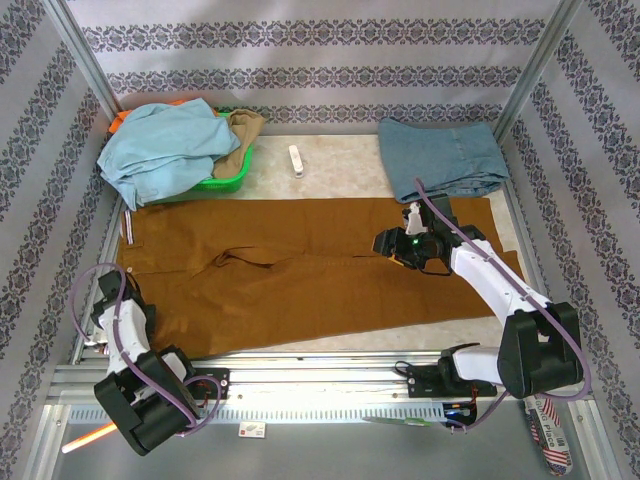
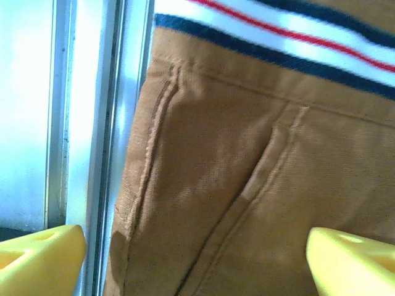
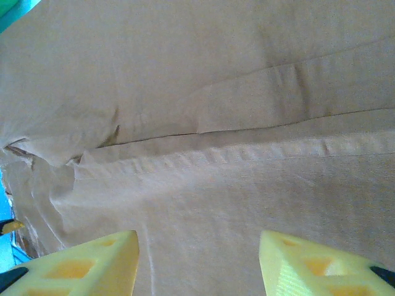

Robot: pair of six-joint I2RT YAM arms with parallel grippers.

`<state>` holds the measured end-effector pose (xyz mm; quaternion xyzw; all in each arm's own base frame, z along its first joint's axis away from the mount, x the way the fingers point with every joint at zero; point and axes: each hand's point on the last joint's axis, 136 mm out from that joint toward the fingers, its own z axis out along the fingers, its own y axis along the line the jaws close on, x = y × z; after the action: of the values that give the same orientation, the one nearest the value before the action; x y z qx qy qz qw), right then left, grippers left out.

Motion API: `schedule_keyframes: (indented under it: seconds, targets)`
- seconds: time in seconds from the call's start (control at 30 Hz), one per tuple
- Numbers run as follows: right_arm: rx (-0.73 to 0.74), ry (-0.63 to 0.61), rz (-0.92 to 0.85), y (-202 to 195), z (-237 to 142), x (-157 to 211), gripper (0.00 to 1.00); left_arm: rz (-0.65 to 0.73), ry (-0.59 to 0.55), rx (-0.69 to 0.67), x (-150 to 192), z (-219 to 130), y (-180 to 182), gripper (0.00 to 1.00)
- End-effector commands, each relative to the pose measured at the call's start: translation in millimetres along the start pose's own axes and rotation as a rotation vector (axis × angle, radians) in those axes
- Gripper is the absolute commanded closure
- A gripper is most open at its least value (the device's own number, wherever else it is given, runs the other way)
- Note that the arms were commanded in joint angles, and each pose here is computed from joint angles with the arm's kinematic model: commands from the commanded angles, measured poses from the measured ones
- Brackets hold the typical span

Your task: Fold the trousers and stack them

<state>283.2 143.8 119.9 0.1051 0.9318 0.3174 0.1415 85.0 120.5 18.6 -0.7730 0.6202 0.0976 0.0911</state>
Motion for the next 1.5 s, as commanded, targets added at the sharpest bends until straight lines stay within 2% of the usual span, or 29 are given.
schedule_keyframes:
  seconds: [0.0, 0.17, 0.47, 0.5, 0.73, 0.83, 1.07, 1.3, 1.47]
  targets:
    - [-0.011, 0.007, -0.022, 1.0, -1.2, 5.9, 0.45, -0.056, -0.041, 0.019, -5.7, 3.4, 1.8, 0.11]
    - [-0.004, 0.007, -0.019, -0.9, -0.4, 5.2, 0.45, -0.053, -0.057, 0.048, -4.9, 5.5, 1.9, 0.29]
    - [0.0, -0.011, -0.015, -1.9, -6.0, 2.0, 0.45, -0.041, -0.05, 0.102, -5.1, -4.0, -5.4, 0.81]
    - [0.0, -0.011, -0.014, -2.1, -6.1, 2.0, 0.45, -0.039, -0.051, 0.115, -6.1, -7.6, -7.6, 0.84]
    - [-0.004, -0.006, -0.003, -1.8, -6.4, 1.9, 0.45, -0.053, -0.02, 0.253, -6.4, -37.3, -27.5, 0.91]
    - [-0.005, -0.001, 0.025, -4.4, -7.2, 4.4, 0.44, -0.052, 0.007, 0.32, -2.3, -43.9, -37.7, 0.99]
    - [0.038, -0.078, 0.26, -40.7, -36.4, 1.7, 0.43, -0.069, 0.063, 0.454, 4.4, -54.5, -61.3, 1.0]
    - [0.211, -0.162, 0.54, -91.4, -67.2, 36.6, 0.43, -0.039, 0.098, 0.522, 5.5, -66.9, -85.7, 1.0]
    - [0.392, -0.284, 0.674, -127.2, -100.8, 71.4, 0.42, -0.035, 0.108, 0.582, 6.3, -78.6, -99.1, 1.0]
